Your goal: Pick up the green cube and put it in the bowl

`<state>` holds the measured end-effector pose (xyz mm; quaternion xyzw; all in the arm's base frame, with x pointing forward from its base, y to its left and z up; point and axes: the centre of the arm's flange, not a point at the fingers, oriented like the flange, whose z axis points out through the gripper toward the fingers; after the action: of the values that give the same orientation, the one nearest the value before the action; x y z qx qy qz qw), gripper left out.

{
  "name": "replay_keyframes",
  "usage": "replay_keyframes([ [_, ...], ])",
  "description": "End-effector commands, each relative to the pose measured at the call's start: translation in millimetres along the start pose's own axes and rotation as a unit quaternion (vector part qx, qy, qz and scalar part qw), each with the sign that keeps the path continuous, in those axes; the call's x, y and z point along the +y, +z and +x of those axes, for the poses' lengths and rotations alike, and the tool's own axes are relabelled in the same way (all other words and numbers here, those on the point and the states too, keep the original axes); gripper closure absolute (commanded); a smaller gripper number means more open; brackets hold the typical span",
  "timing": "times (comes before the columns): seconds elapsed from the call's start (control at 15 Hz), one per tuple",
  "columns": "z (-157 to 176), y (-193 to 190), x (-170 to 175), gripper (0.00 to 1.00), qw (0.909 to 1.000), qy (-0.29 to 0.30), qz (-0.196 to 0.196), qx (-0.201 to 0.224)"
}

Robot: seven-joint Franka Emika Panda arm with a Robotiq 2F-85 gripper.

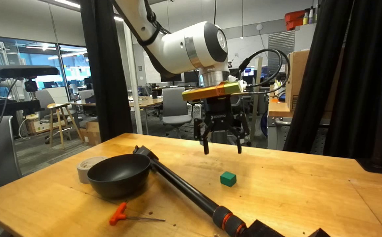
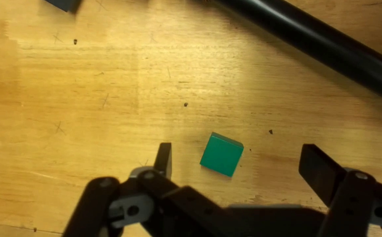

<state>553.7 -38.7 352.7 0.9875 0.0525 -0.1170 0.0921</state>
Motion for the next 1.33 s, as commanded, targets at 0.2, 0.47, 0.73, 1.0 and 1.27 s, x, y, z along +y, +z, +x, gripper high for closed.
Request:
replay_keyframes([
  [0.2,32.6,16.9,9.2,0.0,0.9999,-0.009,0.011,0.0],
  [0.47,44.5,35.2,7.6,0.0,0.9997,-0.013,0.019,-0.004],
  [0.73,51.6,53.0,8.4,0.0,0.9995,-0.015,0.025,-0.008],
  [1.0,53.9,63.1,11.2,0.0,0.9994,-0.015,0.029,-0.011],
  [1.27,56.0,66.4,12.7,0.07,0.9992,-0.016,0.036,-0.013],
])
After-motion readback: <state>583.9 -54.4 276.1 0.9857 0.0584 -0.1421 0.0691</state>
